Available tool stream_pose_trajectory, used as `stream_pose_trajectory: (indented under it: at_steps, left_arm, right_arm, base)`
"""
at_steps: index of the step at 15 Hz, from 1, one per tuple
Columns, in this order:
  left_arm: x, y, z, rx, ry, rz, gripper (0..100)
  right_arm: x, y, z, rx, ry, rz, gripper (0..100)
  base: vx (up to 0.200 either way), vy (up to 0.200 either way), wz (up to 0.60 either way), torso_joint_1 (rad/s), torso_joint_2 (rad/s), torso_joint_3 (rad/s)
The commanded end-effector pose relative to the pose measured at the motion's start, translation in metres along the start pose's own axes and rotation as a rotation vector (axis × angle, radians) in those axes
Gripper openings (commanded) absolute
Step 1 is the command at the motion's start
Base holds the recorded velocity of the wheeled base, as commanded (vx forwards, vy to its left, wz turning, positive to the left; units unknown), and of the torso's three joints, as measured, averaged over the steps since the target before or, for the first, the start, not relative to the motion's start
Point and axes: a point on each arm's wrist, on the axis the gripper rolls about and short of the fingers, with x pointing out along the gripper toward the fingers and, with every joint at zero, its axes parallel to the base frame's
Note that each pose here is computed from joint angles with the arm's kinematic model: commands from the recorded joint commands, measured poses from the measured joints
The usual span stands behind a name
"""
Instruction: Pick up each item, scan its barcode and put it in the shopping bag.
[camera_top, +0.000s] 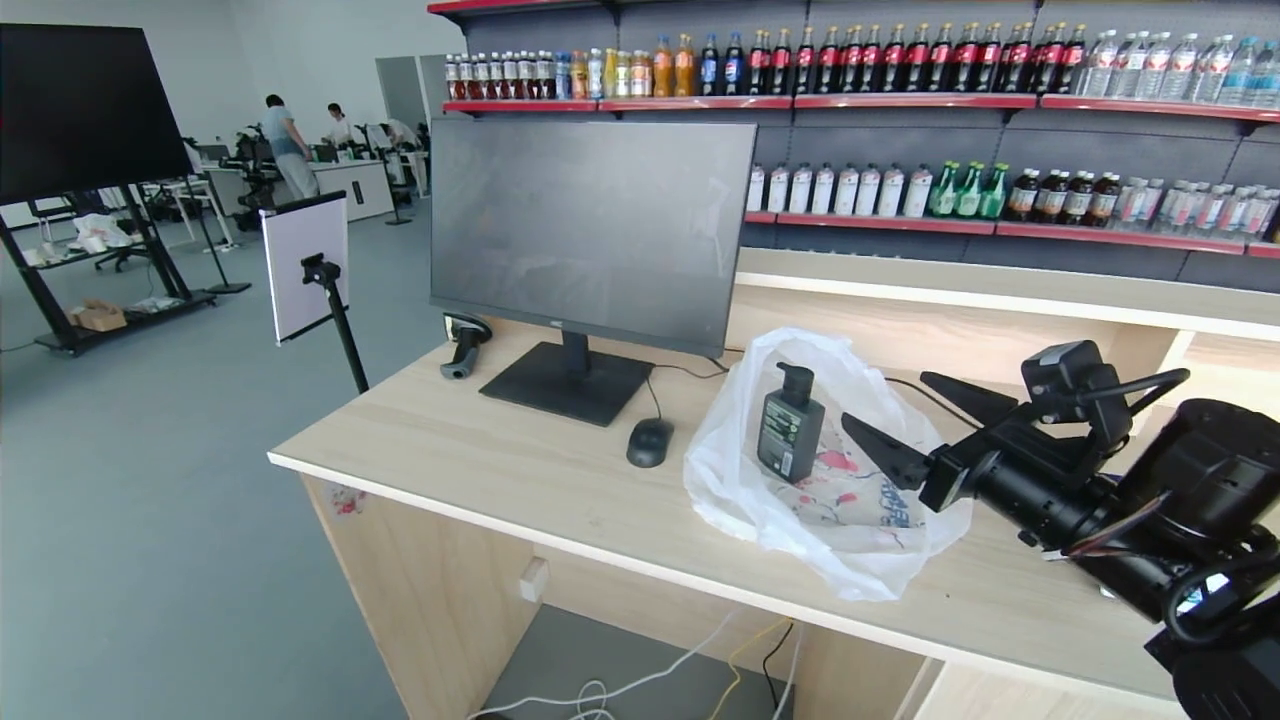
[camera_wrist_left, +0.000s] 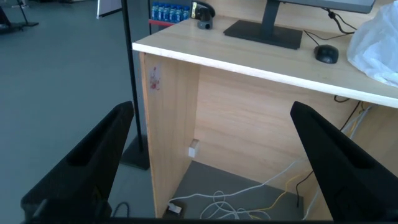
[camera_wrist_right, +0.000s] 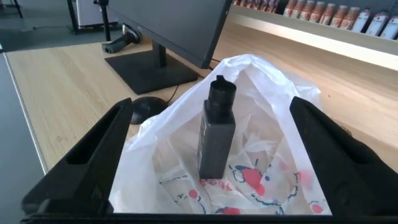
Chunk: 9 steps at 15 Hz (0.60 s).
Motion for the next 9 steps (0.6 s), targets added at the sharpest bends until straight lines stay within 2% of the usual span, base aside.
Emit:
stream_pose_trajectory:
  at_steps: [1,9]
  left_arm:
    - [0.0000,0.0000,0.0000,-0.001,0.000,0.000,100]
    - [0.0000,0.0000,0.0000,-0.001,0.000,0.003,100]
  right_arm:
    - [0.0004,-0.0008,0.0002,0.005,-0.003,-0.003,100]
    - [0.0011,-0.0044,0.0008,0.005,-0.007,-0.015,100]
  base:
    - [0.000,0.000,-0.60,-0.012,0.00,0.007]
    - [0.000,0.000,-0.60,0.007,0.00,0.002]
